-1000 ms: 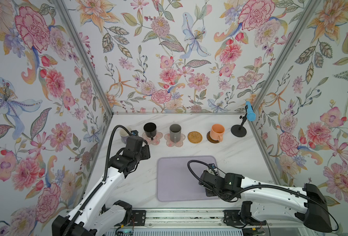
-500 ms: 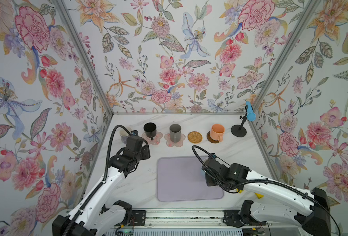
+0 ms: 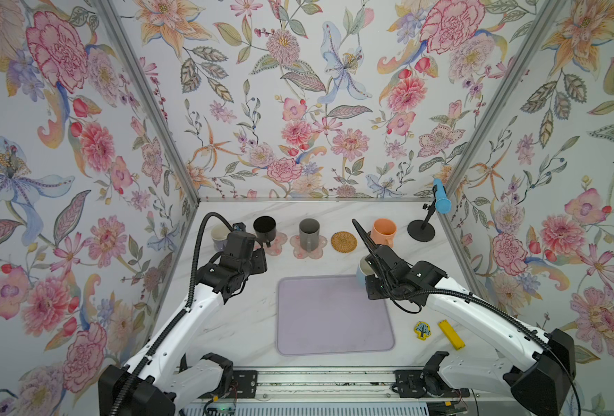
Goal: Place cups on coasters
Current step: Pick up the cup from the tray, then place the cup on the coaster.
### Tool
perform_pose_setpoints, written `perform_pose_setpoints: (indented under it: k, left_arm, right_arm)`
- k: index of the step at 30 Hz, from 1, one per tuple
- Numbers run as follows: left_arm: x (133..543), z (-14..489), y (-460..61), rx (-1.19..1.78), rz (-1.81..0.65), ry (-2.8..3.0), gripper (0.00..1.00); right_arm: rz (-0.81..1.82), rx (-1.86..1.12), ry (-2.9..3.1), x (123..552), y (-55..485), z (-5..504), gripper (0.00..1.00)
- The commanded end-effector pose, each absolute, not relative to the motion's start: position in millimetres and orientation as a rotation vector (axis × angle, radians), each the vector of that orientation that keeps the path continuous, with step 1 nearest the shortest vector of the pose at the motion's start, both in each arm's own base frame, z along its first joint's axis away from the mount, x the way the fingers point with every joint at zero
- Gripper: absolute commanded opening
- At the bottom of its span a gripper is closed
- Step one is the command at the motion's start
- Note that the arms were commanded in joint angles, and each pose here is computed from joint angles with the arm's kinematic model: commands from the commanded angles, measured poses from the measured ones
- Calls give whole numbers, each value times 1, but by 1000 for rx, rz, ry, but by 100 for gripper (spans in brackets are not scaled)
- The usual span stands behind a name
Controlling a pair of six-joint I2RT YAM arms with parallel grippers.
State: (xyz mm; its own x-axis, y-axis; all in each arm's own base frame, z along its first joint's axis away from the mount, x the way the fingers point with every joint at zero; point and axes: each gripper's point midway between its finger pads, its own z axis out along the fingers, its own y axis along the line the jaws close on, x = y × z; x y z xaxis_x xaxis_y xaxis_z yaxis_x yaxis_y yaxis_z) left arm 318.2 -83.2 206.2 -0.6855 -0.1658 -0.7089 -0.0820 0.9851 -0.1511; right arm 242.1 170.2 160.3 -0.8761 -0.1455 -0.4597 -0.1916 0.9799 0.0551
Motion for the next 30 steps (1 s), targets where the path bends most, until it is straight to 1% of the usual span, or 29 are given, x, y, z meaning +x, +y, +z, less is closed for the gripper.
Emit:
perform_pose_setpoints:
  k: [1, 4, 8, 12, 23, 30]
  left_arm:
    - [324, 217, -75, -217, -96, 2307, 66]
    - [327, 222, -75, -229, -100, 2297, 66]
    - [332, 232, -70, -249, -75, 2265, 65]
    - [337, 244, -69, -259, -74, 2225, 65]
    - [353, 240, -66, -284, -64, 2226, 65]
    - [364, 239, -55, -304, -30, 2220, 65]
  right_arm:
    - [209, -295, 2555, 271, 185, 184, 0]
    - [237, -310, 2545, 286, 193, 184, 0]
    - [250, -273, 2537, 315, 186, 187, 0]
    - [237, -275, 2523, 335, 186, 192, 0]
    - [252, -286, 2514, 378, 195, 187, 0]
    - [241, -297, 2525, 404, 206, 172, 0]
